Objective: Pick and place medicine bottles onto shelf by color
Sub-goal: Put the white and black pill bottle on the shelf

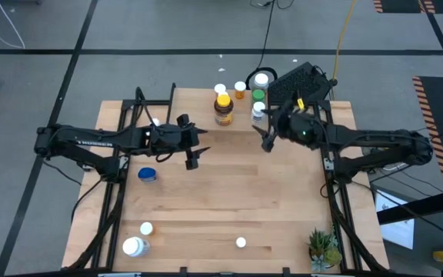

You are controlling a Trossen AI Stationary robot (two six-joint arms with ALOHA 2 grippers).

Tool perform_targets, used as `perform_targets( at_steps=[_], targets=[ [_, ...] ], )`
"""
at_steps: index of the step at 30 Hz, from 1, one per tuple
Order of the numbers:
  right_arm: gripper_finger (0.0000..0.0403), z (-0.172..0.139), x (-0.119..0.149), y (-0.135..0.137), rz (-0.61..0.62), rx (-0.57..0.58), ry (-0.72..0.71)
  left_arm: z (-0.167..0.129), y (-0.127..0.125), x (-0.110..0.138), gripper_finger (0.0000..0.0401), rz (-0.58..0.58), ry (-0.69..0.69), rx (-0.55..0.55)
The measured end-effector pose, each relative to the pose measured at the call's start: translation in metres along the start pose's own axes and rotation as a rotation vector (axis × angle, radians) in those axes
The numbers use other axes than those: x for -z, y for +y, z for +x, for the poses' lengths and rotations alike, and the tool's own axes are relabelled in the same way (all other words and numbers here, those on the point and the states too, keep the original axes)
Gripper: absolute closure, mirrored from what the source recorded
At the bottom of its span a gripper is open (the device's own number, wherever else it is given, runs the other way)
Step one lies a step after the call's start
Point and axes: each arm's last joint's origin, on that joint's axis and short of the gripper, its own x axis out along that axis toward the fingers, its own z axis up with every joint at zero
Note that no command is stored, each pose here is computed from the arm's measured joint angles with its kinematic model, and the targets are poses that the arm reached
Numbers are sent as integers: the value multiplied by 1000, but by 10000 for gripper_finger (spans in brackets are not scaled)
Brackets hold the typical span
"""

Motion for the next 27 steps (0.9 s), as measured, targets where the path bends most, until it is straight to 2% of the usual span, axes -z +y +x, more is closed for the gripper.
perform_targets(
  at_steps=[5,11,16,19,22,27],
  targets=[
    [109,-10,-1,27,22,-110,-18,-3,-1,-1,134,-12,-4,4],
    [109,-17,6,75,63,-275,-150,-7,-9,-3,135,-16,-20,32],
    [109,-19,16,104,31,-369,-145,-10,-18,-4,134,-37,-30,64],
    [109,-24,20,120,42,-472,-134,-12,-25,-7,134,-23,-57,88],
    [109,-30,27,136,61,-546,-101,-17,-36,-14,134,-48,-112,123],
    [109,-37,48,171,14,-636,-31,-14,-75,-17,134,-10,-161,225]
  ],
)
